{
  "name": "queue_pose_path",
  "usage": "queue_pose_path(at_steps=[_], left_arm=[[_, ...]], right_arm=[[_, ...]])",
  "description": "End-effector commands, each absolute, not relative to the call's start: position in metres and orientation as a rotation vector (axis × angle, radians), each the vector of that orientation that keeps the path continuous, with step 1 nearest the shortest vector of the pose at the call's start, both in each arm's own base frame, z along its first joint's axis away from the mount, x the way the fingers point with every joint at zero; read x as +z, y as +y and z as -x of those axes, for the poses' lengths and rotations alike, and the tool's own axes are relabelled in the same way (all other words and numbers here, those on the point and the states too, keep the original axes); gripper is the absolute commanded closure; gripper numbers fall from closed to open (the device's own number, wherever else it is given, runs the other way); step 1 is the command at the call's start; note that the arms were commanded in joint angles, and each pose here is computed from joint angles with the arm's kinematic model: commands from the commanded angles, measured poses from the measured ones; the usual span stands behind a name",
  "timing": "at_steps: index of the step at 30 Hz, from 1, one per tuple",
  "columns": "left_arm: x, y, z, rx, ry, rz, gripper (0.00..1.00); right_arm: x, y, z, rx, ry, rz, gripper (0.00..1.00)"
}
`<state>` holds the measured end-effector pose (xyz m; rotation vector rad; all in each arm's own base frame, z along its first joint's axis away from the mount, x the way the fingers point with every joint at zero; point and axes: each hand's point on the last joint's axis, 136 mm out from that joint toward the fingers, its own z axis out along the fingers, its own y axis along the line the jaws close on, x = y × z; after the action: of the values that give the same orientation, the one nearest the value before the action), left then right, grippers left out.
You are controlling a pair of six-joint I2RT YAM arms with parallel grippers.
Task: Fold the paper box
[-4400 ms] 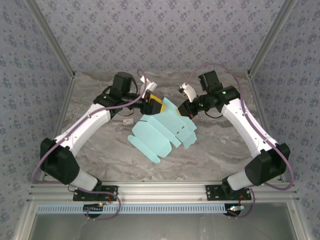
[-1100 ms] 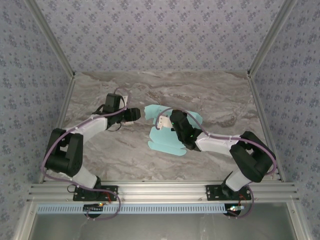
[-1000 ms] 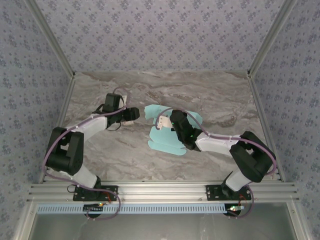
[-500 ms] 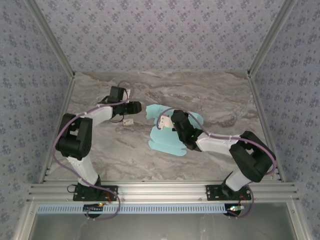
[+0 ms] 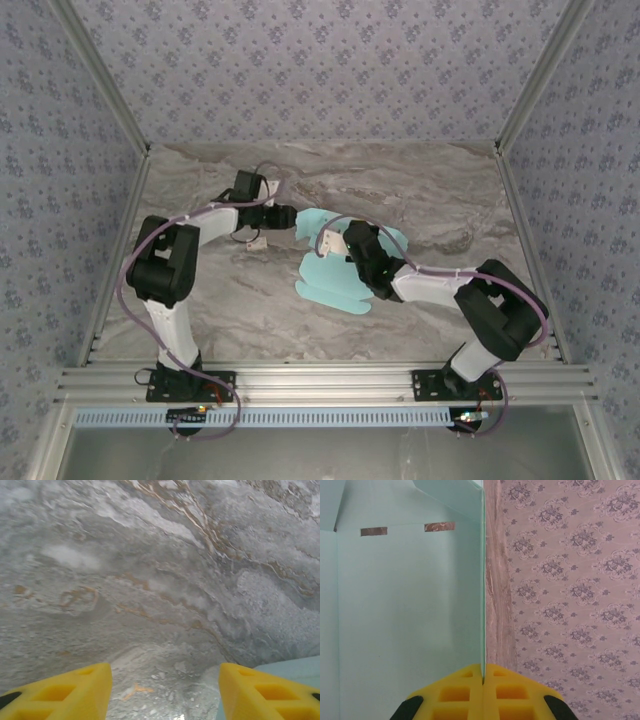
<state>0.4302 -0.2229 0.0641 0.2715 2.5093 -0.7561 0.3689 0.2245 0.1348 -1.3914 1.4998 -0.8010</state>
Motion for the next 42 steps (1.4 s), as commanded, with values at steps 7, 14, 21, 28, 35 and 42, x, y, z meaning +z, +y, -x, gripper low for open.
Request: queue_pose_path(at_steps=[7,14,21,28,35,42], left_arm=[[0.078,-0.261,-0.407,-0.996,2.373,-0.477,0.43],[0.082,-0.28,-0.388,-1.08,2.309,-0.611,0.43],[0.085,-0.294,-0.378,-1.097,2.264,-0.723,0.43],[0.088,-0.3,-0.372,-1.118,2.235,-0.78,0.43],[0.09,-0.301,-0.367,-1.108,2.218,-0.83,0.44],[0.094,-0.301,-0.364,-1.097,2.194,-0.858,0.44]], right_arm=[[0.127,0.217,-0.372,-0.778,1.56,1.364,1.0],[0.129,0.214,-0.373,-0.762,1.576,1.345,1.0],[0.131,0.213,-0.374,-0.747,1.583,1.333,1.0],[0.132,0.213,-0.372,-0.73,1.586,1.33,1.0],[0.137,0.215,-0.371,-0.704,1.58,1.32,1.0],[0.138,0.217,-0.37,-0.686,1.576,1.316,1.0]])
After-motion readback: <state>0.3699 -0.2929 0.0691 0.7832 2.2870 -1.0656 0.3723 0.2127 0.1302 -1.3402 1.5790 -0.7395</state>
